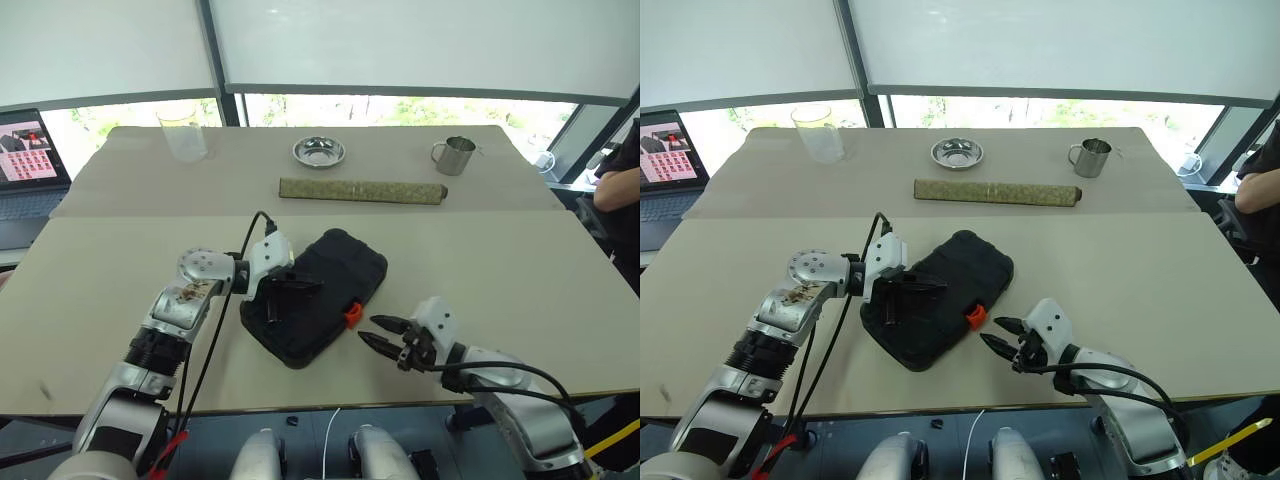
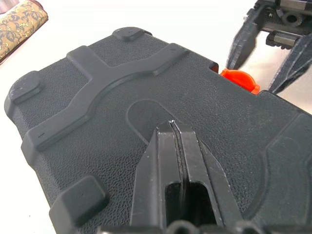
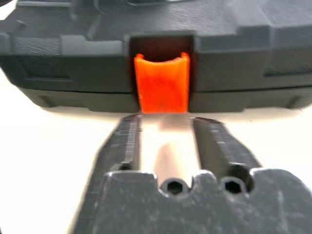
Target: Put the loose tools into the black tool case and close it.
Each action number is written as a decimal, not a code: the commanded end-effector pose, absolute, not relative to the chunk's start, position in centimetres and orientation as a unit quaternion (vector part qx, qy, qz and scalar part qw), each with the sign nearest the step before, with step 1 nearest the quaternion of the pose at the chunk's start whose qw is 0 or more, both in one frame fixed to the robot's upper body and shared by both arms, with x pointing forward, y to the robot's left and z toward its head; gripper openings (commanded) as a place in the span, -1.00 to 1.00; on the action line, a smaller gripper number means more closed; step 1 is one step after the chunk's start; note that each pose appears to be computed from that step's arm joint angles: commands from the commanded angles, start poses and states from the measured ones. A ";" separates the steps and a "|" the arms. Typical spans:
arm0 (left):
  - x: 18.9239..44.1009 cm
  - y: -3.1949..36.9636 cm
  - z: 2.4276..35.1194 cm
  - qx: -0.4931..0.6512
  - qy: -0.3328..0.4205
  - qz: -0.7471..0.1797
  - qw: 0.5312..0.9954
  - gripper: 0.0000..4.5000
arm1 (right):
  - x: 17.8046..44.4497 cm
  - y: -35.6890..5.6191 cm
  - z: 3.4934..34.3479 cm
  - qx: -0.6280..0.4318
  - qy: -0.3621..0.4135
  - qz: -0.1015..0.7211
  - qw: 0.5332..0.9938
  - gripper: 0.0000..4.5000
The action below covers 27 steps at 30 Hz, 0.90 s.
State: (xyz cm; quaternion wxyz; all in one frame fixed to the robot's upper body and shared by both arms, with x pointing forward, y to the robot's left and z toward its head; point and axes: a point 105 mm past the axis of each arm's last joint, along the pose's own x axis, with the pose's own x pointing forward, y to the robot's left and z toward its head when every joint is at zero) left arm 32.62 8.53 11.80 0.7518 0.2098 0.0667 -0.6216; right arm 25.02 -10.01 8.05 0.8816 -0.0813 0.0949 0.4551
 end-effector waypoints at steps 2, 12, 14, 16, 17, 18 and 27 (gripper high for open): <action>31.6 9.1 7.2 0.203 0.155 -0.628 0.736 -1.00 | 25.5 -8.9 9.9 -0.095 0.048 0.464 0.880 -0.96; 31.6 8.8 7.1 0.203 0.153 -0.629 0.735 -1.00 | 26.4 -8.0 10.3 -0.100 0.035 0.466 0.878 -0.96; 31.6 8.8 7.2 0.202 0.152 -0.629 0.735 -1.00 | 26.6 -7.7 10.3 -0.100 0.033 0.468 0.877 -0.96; 31.6 8.8 7.2 0.203 0.152 -0.628 0.736 -1.00 | 26.7 -7.5 10.3 -0.101 0.029 0.470 0.876 -0.96; 31.5 8.9 7.2 0.202 0.153 -0.628 0.736 -1.00 | 26.8 -7.4 10.4 -0.099 0.027 0.470 0.876 -0.96; 31.5 8.9 7.1 0.202 0.155 -0.627 0.736 -1.00 | 26.9 -7.3 10.5 -0.099 0.024 0.470 0.877 -0.96; 31.4 9.3 6.4 0.210 0.178 -0.623 0.732 -1.00 | 27.5 -7.8 9.9 -0.125 0.039 0.467 0.874 -0.96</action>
